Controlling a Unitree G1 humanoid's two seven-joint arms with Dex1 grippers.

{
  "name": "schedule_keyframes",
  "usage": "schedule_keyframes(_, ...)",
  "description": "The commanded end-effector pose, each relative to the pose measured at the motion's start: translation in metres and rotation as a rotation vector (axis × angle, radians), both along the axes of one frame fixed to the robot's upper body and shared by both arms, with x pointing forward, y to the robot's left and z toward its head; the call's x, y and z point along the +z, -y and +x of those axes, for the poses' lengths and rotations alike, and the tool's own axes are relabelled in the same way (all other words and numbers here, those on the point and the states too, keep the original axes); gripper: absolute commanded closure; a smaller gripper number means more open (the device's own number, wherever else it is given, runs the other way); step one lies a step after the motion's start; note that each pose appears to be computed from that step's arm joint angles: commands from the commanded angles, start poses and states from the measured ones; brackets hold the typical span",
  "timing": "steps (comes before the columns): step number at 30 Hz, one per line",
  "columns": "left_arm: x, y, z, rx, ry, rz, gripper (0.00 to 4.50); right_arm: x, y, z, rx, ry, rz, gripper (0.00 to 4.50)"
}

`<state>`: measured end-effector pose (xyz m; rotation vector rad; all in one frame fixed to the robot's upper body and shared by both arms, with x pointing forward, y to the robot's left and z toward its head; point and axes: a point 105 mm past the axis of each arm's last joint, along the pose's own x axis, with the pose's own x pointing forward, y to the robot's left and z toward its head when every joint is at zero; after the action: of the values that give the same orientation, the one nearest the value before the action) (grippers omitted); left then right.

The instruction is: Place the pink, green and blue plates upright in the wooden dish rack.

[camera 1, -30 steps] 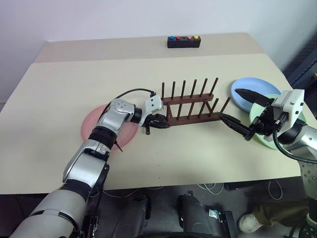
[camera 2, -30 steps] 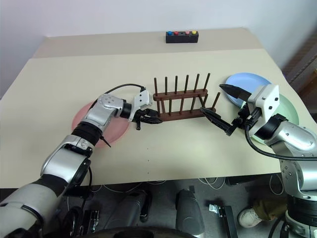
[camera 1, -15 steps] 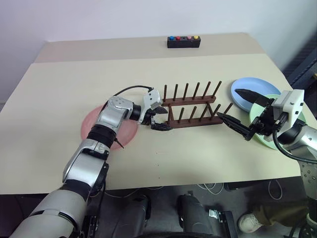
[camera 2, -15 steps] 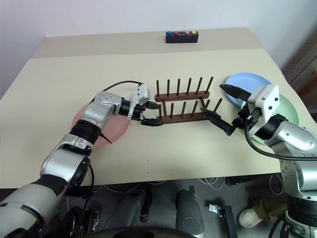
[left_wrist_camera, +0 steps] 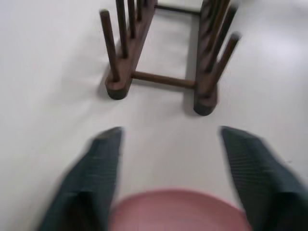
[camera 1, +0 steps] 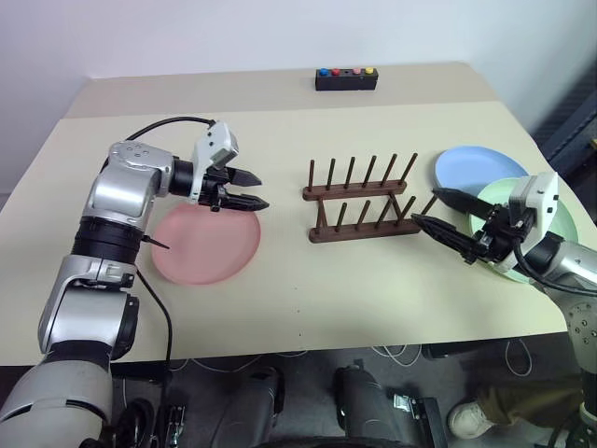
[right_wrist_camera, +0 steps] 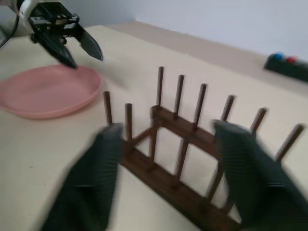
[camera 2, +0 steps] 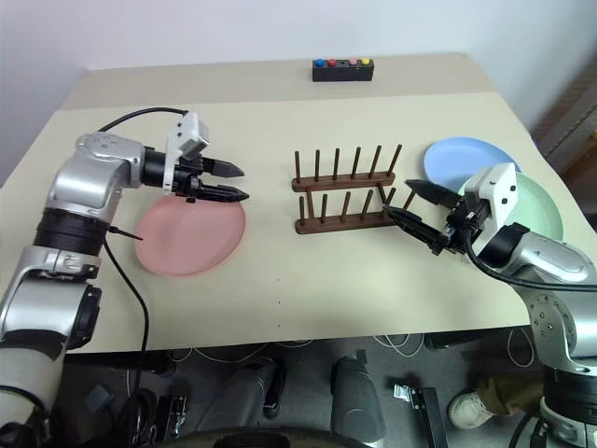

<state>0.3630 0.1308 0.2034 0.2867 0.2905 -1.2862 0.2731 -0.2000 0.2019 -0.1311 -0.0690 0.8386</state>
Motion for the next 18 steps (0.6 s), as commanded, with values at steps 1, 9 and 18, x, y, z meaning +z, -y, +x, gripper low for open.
schedule_keyframes(1,0.025,0.025,-0.039,-0.158,-0.127,-0.184,3.46,0.003,-0.007,-0.012,0.074,-0.015,-0.023,3.49)
schedule_keyframes(9,-0.032,0.067,-0.073,-0.185,-0.209,-0.056,4.48,-0.060,0.007,0.009,-0.084,-0.125,-0.255,4.50)
schedule_keyframes(18,-0.062,0.101,-0.048,0.040,-0.007,0.010,4.48,-0.080,0.011,0.024,-0.191,-0.109,-0.325,4.50)
